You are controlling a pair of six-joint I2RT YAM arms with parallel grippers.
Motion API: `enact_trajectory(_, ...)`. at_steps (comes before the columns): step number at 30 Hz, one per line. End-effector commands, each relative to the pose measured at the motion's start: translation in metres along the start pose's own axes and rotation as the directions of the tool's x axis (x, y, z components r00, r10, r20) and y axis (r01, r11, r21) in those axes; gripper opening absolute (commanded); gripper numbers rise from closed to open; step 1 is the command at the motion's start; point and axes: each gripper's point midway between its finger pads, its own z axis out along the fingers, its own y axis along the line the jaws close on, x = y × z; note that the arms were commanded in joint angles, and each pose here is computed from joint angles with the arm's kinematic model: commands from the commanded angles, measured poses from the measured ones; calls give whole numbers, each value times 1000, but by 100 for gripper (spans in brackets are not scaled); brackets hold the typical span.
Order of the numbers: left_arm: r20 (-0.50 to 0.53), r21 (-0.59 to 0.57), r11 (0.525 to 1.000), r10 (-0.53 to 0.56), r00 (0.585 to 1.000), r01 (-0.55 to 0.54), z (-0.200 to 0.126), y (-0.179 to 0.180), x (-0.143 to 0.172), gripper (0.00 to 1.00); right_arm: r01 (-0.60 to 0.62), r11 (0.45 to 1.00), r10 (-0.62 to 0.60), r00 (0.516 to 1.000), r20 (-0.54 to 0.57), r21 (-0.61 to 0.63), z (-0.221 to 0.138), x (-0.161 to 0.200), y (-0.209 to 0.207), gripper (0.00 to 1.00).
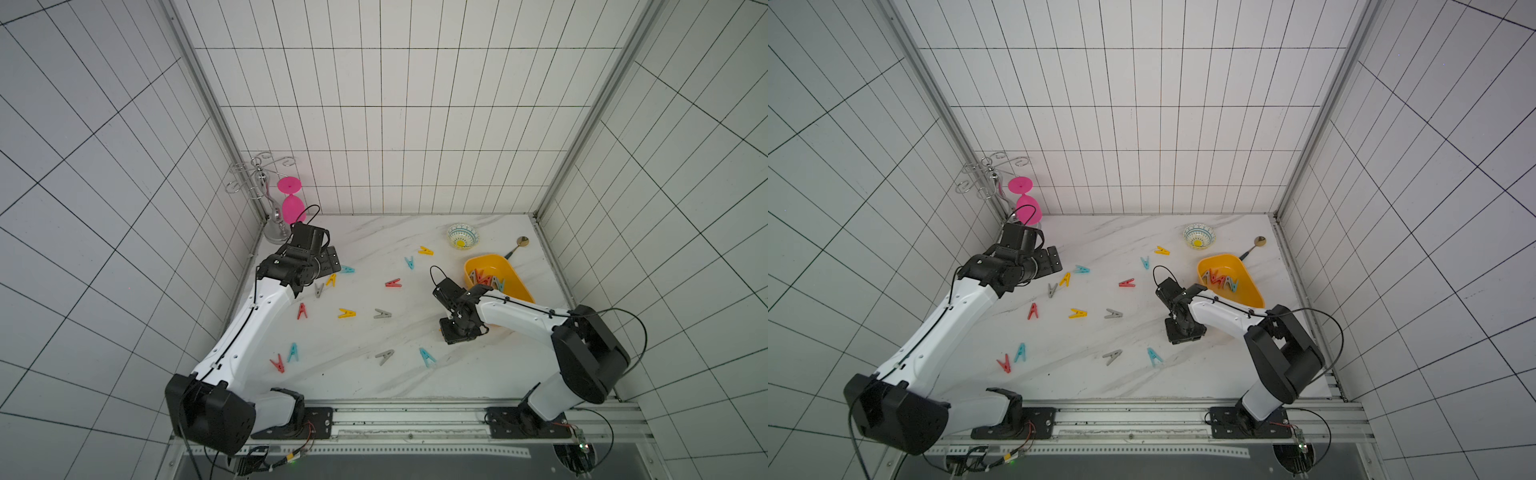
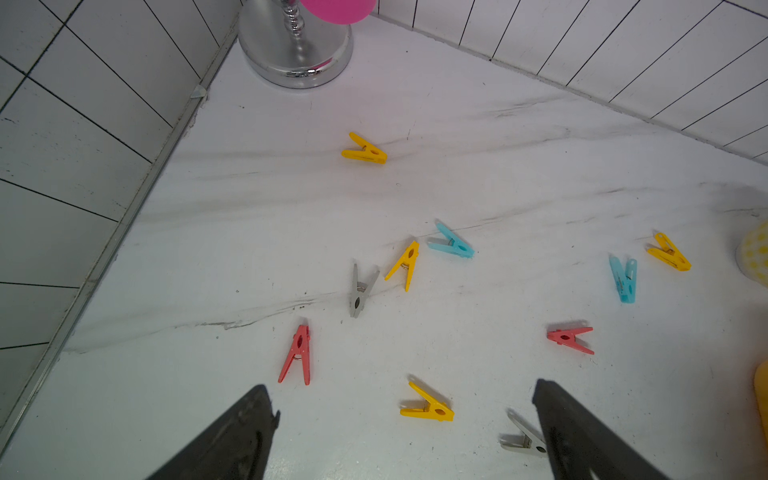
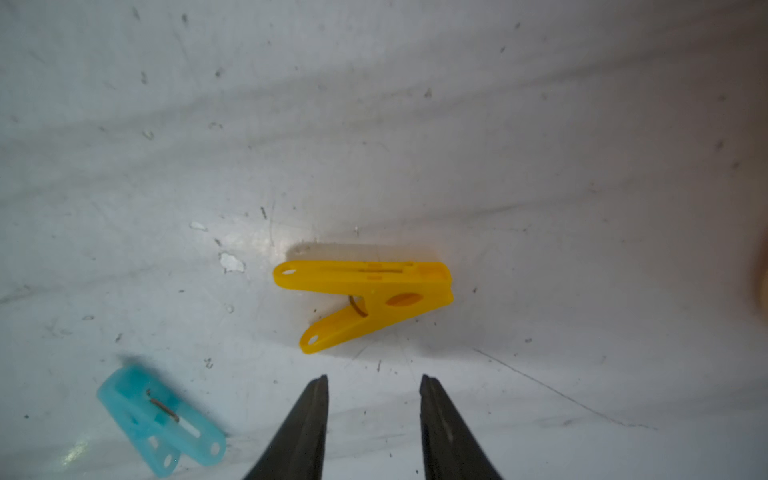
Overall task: Put the clothespins into the storage box
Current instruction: Pick up the clothespin from the center of the board.
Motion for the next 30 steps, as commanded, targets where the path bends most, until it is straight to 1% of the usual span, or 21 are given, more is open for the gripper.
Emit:
enact_trajectory(1,30,0,1000,-4,1000,4,-7,1,-5,99,-10,999,9,1000,6,52,8,-3,-3,40)
enact_trajectory(5,32,-1,1000,-3,999,3,-8,2,-5,99,-6,997,4,1000,16,77,9,-11,-3,40)
enact_trajectory(8,34,-3,1000,-1,999,1,-7,2,-6,99,-11,997,6,998,66,74,7,-28,2,40)
enact_trajectory(11,35,-2,1000,-2,999,2,-7,1,-6,99,-6,996,-1,997,83,89,6,-39,3,41)
enact_trajectory(16,32,-10,1000,7,999,-7,-5,3,-5,99,21,989,-33,996,85,144,8,-53,1,45)
enact_trajectory(18,35,-12,1000,7,999,-7,-6,3,-5,99,39,985,-50,997,63,166,9,-51,-3,47)
enact_trajectory(26,38,-8,1000,6,999,-6,-7,2,-8,99,100,979,-112,992,58,177,5,-61,-6,54)
enact_trajectory(30,41,-8,1000,9,999,-8,-8,1,-10,99,151,978,-163,983,78,146,3,-70,0,55)
